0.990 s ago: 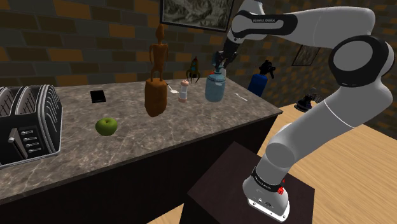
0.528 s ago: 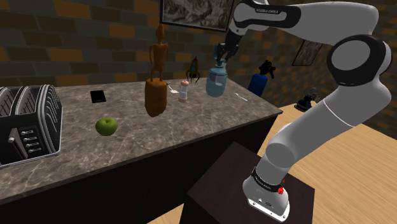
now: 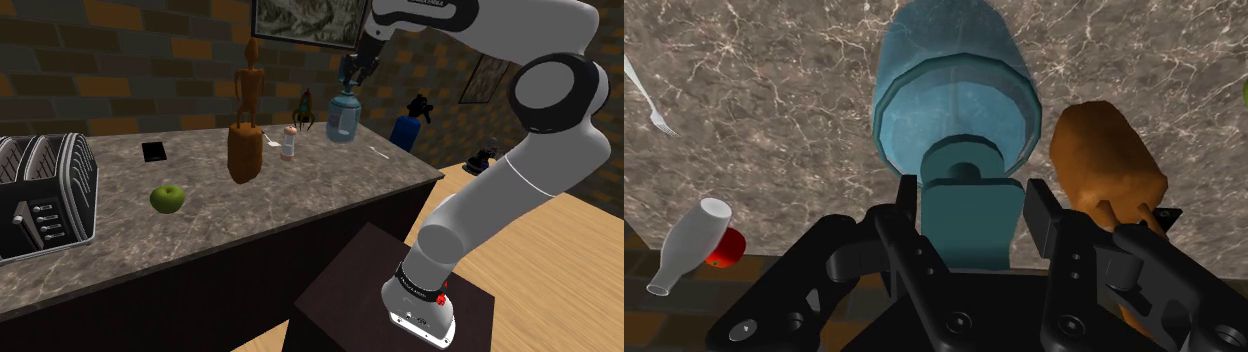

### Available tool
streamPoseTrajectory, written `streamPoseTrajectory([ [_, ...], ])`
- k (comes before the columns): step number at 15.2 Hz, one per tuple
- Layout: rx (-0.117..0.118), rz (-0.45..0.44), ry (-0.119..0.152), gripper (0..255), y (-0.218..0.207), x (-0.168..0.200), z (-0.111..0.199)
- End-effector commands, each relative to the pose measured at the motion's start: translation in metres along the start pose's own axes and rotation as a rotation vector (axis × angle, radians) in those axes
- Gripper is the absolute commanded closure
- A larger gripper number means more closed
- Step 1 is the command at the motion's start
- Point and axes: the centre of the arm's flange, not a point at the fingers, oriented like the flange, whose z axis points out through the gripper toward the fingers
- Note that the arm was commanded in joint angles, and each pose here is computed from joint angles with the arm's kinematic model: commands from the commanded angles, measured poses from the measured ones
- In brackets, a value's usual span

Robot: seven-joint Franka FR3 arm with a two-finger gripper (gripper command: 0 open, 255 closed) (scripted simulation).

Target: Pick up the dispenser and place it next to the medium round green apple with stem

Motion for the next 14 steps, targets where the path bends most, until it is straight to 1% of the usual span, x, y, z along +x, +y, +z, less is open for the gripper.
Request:
streamPoseTrajectory([
  [1,0.0,0.0,0.001,255,-0.001,0.003,-0.011],
  [14,0.0,0.0,0.001,255,-0.001,0.023,-0.077],
])
